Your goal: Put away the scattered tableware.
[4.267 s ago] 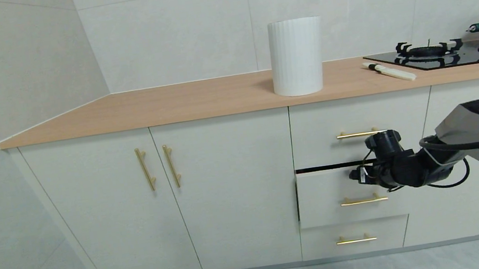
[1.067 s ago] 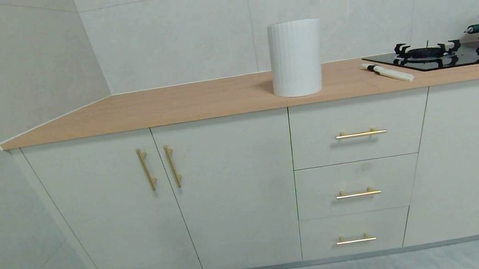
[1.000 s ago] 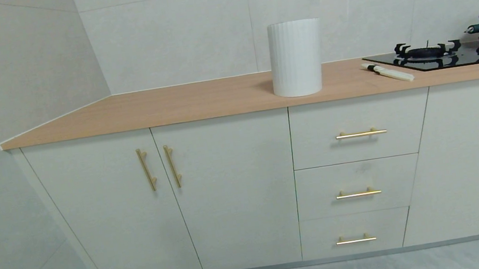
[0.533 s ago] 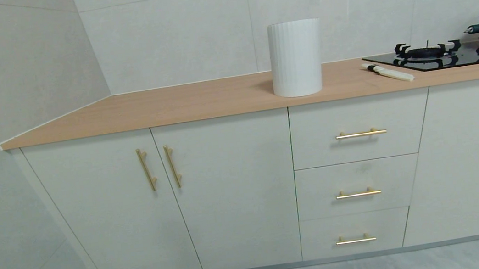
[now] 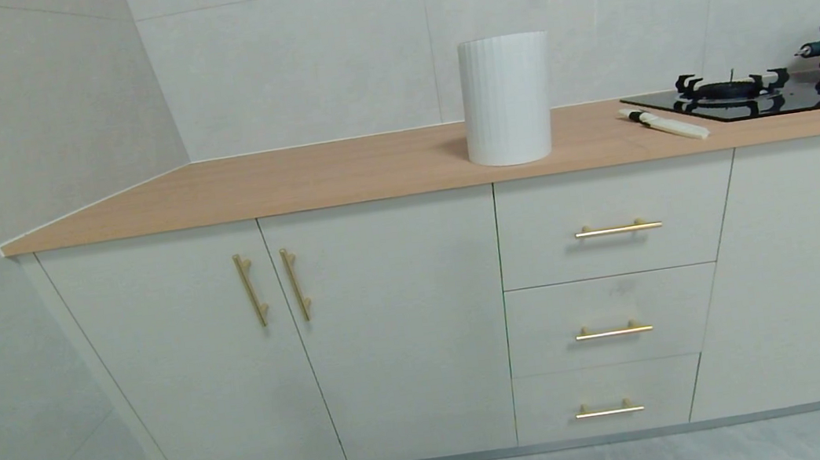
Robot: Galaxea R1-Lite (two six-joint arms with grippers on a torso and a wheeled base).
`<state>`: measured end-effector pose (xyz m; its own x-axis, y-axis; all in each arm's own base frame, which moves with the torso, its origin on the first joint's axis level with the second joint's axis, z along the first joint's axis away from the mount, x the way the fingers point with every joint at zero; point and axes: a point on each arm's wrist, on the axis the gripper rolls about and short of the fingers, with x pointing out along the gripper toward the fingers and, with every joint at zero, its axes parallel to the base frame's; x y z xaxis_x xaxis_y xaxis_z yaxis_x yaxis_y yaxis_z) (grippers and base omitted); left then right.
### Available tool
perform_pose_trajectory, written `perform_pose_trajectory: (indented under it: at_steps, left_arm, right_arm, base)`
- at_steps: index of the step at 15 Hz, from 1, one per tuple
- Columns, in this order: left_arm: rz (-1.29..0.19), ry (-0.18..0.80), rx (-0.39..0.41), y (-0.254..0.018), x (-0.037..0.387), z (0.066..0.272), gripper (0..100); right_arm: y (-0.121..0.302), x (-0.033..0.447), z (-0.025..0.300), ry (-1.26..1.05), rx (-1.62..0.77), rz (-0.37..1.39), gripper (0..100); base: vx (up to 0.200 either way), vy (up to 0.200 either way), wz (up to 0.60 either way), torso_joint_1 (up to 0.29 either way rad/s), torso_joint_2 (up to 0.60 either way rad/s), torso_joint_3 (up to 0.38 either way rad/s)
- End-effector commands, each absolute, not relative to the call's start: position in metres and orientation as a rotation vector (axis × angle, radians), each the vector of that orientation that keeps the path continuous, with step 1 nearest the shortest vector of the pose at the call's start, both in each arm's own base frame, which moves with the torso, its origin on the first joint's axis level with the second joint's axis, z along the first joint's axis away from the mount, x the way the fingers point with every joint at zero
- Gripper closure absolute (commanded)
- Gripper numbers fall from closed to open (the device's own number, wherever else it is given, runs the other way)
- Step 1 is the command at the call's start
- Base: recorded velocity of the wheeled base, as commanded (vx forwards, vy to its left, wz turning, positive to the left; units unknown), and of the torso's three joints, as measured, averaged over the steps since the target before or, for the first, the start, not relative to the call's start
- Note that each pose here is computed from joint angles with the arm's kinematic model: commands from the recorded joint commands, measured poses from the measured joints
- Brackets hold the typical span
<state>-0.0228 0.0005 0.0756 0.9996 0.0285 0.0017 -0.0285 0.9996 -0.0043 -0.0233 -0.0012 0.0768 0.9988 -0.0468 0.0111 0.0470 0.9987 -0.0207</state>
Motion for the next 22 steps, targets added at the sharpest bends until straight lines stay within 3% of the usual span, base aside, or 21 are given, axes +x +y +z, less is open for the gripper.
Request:
perform_pose_trajectory:
  at_steps: [1, 8, 22]
  left_arm:
    - [0.029, -0.002, -0.005, 0.0005, -0.0228, 0.0756, 0]
    - [0.026, -0.002, 0.002, 0.0004, -0.0228, 0.0756, 0]
    - [0.026, 0.000, -0.002, 0.0004, -0.0228, 0.0755, 0]
  right_arm:
    - [-0.0012, -0.0228, 0.0755, 0.000, -0.020, -0.046, 0]
    - [-0.0011, -0.0228, 0.0755, 0.000, -0.020, -0.041, 0]
    - [-0.0006, -0.0228, 0.0755, 0.000, -0.012, -0.018, 0]
  base:
    - [0.000, 0.000, 0.00, 0.000, 0.00, 0.000]
    - [0.000, 0.000, 0.00, 0.000, 0.00, 0.000]
    - [0.200, 0.000, 0.00, 0.002, 0.00, 0.003]
